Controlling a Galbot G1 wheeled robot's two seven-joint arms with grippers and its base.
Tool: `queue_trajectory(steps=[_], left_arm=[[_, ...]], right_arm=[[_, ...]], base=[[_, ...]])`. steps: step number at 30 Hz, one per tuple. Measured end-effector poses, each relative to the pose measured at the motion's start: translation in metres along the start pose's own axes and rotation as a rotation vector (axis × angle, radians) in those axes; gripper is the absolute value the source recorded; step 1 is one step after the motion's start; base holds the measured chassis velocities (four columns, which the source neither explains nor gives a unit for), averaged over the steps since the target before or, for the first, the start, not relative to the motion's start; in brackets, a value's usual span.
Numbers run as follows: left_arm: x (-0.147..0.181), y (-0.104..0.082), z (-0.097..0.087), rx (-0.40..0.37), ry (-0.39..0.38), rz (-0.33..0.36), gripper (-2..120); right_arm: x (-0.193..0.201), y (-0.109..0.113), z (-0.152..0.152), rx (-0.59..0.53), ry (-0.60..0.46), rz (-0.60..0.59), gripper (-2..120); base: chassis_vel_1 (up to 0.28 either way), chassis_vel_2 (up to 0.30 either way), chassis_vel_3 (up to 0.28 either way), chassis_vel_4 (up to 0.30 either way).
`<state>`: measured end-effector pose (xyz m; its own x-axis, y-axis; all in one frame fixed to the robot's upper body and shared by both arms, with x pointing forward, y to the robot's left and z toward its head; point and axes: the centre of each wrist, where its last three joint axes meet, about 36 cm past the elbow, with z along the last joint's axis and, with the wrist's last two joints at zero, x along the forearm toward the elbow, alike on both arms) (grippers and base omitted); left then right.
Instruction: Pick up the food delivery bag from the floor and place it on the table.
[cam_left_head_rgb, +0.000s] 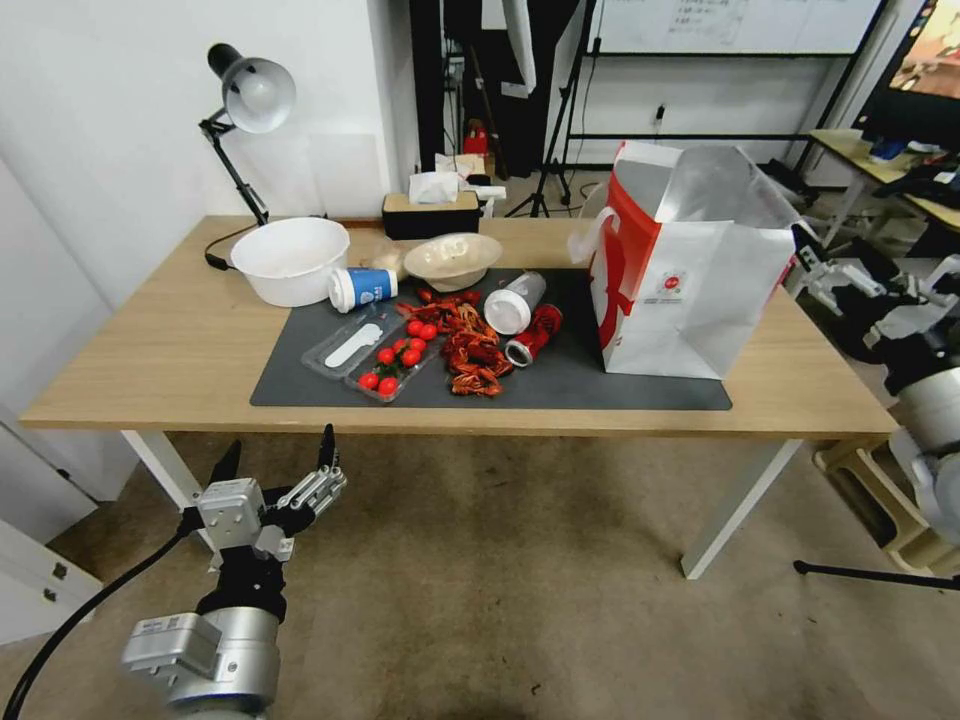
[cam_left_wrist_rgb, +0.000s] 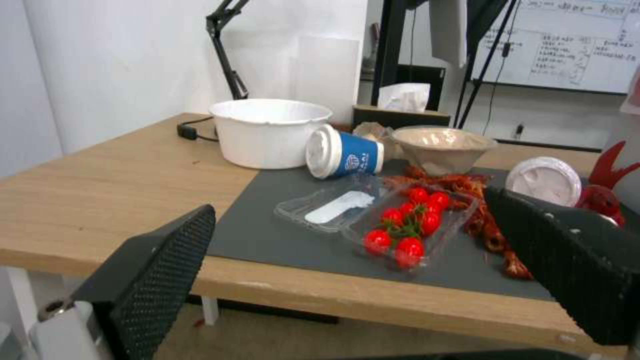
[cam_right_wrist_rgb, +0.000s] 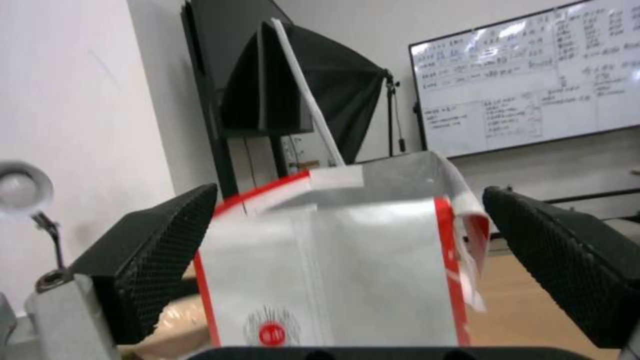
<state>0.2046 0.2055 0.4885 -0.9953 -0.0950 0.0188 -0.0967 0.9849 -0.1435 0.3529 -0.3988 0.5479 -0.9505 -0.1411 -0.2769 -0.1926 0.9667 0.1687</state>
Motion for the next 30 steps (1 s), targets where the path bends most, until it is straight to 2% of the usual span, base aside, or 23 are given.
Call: queue_trajectory(steps=[5, 8, 14, 17, 22, 30], left_arm=[[-0.002, 0.001, 0.003, -0.005, 0.005, 0.003, 100], [-0.003, 0.003, 0.007, -0.007, 0.006, 0.012, 100], [-0.006, 0.004, 0.011, -0.009, 0.005, 0.015, 100], [-0.008, 0.005, 0.015, -0.013, 0.012, 0.015, 100], [-0.011, 0.006, 0.023, -0.017, 0.025, 0.016, 100], [-0.016, 0.010, 0.037, -0.029, 0.043, 0.013, 100]], right_arm=[[0.023, 0.010, 0.014, 0.071, 0.011, 0.021, 100], [0.051, 0.022, 0.035, 0.123, 0.024, 0.043, 100], [0.083, 0.037, 0.065, 0.132, 0.065, 0.057, 100], [0.104, 0.050, 0.090, 0.134, 0.101, 0.056, 100], [0.120, 0.064, 0.114, 0.131, 0.133, 0.069, 100], [0.128, 0.071, 0.137, 0.145, 0.167, 0.103, 100]], base=[[0.000, 0.000, 0.000, 0.000], [0.000, 0.000, 0.000, 0.000], [0.000, 0.000, 0.000, 0.000], [0.000, 0.000, 0.000, 0.000], [0.000, 0.000, 0.000, 0.000], [0.000, 0.000, 0.000, 0.000]])
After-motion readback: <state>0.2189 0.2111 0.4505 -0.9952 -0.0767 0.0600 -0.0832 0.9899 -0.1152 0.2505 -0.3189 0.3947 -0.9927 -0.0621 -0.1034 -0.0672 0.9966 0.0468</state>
